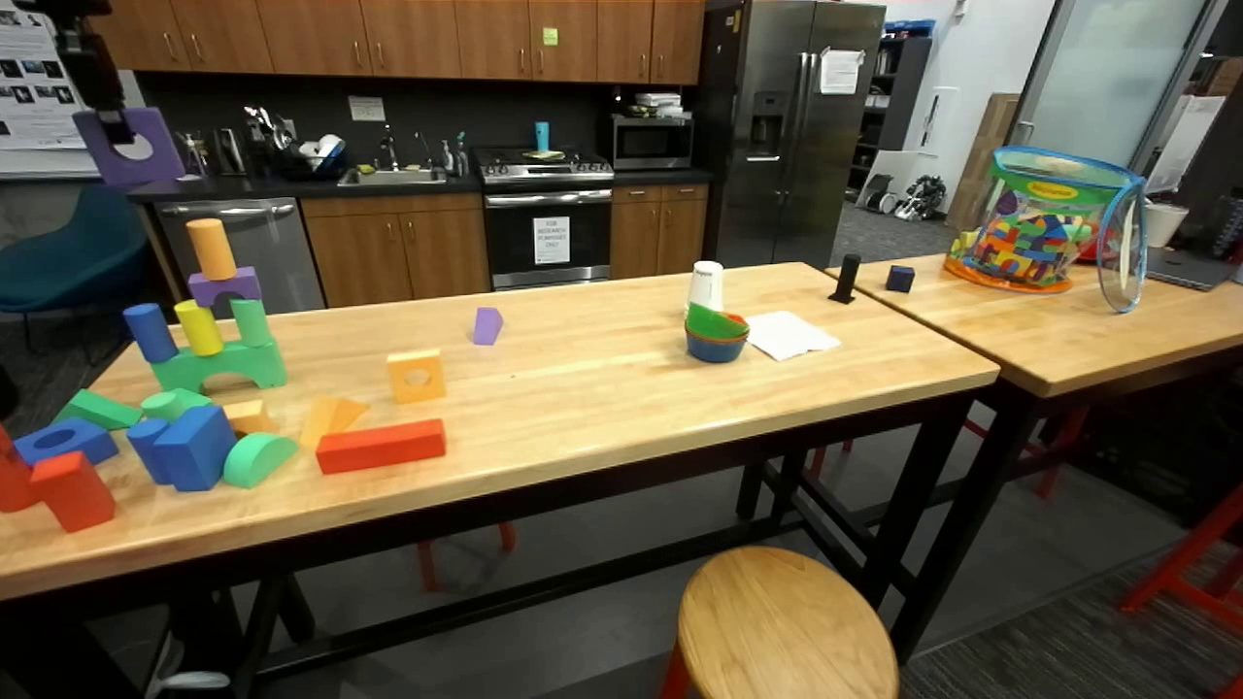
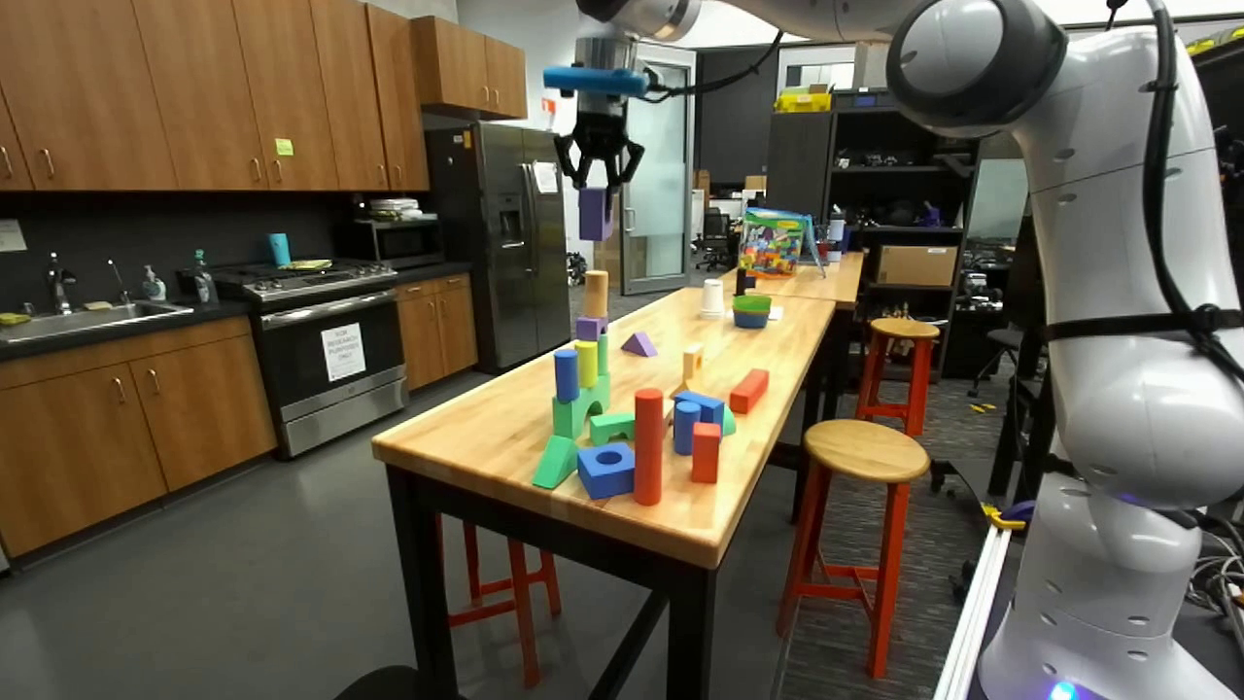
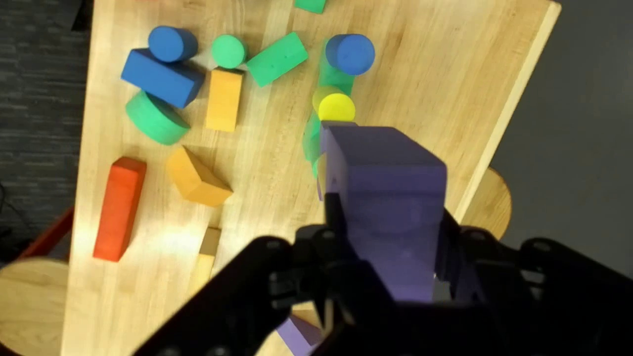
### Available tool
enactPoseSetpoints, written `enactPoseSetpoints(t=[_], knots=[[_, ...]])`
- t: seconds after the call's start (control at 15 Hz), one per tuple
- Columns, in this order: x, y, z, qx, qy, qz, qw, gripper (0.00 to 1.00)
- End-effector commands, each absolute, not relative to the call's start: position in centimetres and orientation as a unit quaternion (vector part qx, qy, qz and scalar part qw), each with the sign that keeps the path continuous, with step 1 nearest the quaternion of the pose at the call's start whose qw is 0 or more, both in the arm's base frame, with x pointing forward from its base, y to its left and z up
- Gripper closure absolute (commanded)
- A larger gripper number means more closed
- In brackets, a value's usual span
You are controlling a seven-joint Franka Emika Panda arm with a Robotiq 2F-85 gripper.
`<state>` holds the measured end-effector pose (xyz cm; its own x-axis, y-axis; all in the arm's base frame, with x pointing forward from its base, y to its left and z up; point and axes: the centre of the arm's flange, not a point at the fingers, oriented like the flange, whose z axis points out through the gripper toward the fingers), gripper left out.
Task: Pick up the topmost purple block from the stacked blocks and put it on the table
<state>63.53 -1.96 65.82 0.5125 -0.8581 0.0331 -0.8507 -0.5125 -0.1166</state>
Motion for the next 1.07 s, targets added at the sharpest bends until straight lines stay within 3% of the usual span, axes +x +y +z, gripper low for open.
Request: enactPoseSetpoints(t=[0.0,0.73,0.8,1.0], knots=[[60.1,-4.4,64.8,-0.902,0.429,-0.045,0.019,0.85],[54.6,-9.0,53.7,-0.944,0.320,0.065,0.050,0.85],[57.1,-9.4,54.7,-0.944,0.322,0.057,0.038,0.60],[56.2,-9.5,53.4,-0.942,0.324,0.073,0.041,0.60]])
